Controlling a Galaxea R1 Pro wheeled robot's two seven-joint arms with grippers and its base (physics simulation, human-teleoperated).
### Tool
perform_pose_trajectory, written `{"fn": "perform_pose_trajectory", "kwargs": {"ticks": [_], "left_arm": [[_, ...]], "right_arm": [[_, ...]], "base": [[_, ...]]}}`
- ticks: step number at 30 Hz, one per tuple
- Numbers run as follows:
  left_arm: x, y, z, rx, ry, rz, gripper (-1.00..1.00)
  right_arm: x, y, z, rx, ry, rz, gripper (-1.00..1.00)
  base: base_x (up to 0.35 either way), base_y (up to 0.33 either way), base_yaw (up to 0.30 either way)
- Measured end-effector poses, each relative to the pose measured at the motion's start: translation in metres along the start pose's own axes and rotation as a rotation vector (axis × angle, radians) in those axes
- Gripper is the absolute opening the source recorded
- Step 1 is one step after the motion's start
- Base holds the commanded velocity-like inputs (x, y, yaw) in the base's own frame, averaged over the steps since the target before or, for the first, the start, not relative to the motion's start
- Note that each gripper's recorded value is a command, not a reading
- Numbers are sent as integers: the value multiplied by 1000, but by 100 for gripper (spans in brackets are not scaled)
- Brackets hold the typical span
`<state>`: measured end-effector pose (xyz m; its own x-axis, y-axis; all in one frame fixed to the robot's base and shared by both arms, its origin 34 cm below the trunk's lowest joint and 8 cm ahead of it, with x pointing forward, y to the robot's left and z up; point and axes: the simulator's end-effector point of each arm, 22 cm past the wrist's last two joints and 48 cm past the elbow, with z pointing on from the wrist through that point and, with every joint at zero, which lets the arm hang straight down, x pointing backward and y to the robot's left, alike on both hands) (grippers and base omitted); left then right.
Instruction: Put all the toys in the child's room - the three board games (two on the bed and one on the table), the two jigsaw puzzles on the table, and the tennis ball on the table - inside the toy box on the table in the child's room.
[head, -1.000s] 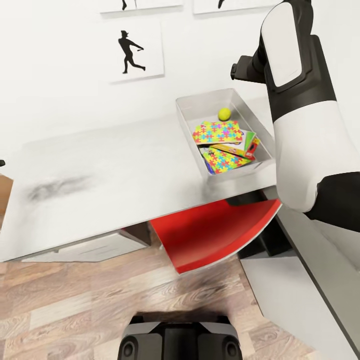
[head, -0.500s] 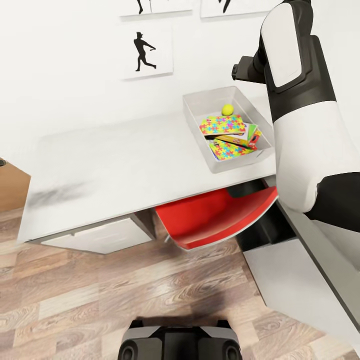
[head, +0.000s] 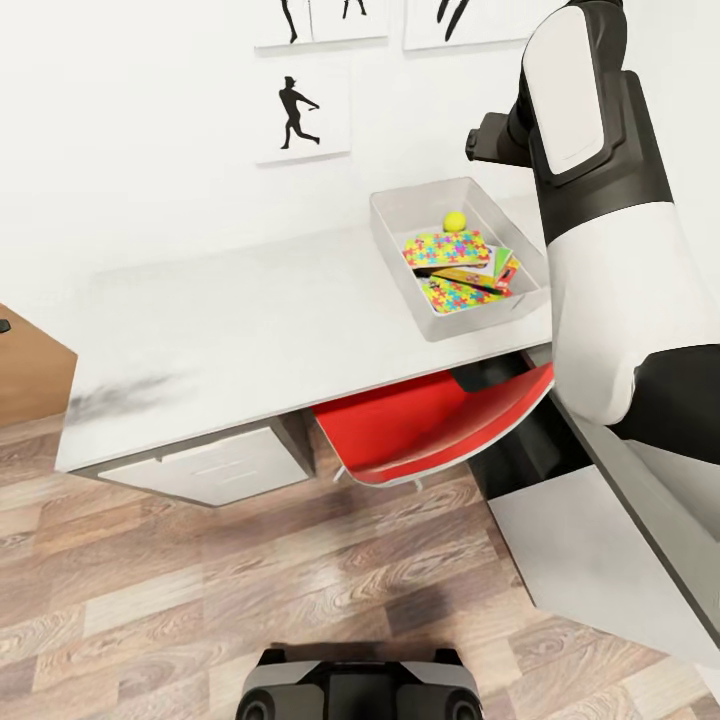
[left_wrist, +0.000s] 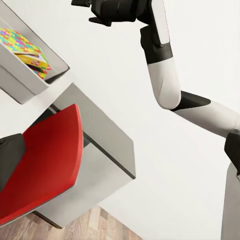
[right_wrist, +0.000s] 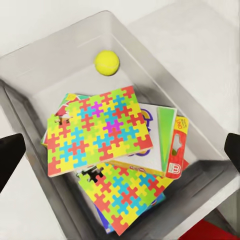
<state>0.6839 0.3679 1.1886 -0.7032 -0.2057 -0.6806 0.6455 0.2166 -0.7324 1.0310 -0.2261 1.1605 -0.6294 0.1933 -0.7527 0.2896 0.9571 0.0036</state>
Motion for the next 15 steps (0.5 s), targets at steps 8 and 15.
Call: {"fn": "perform_pose_trajectory", "kwargs": {"ticks": [8,15], "left_arm": [[-3,-7,-1,3,-2,11,100],[-5,-12,-1,4,-2,20,100]], "right_arm": [[-8,-1,-9,1,-14,3,100],[-15,-2,-18,0,-26,6,100]], "base": [[-1,0,-76],[0,0,-78]]}}
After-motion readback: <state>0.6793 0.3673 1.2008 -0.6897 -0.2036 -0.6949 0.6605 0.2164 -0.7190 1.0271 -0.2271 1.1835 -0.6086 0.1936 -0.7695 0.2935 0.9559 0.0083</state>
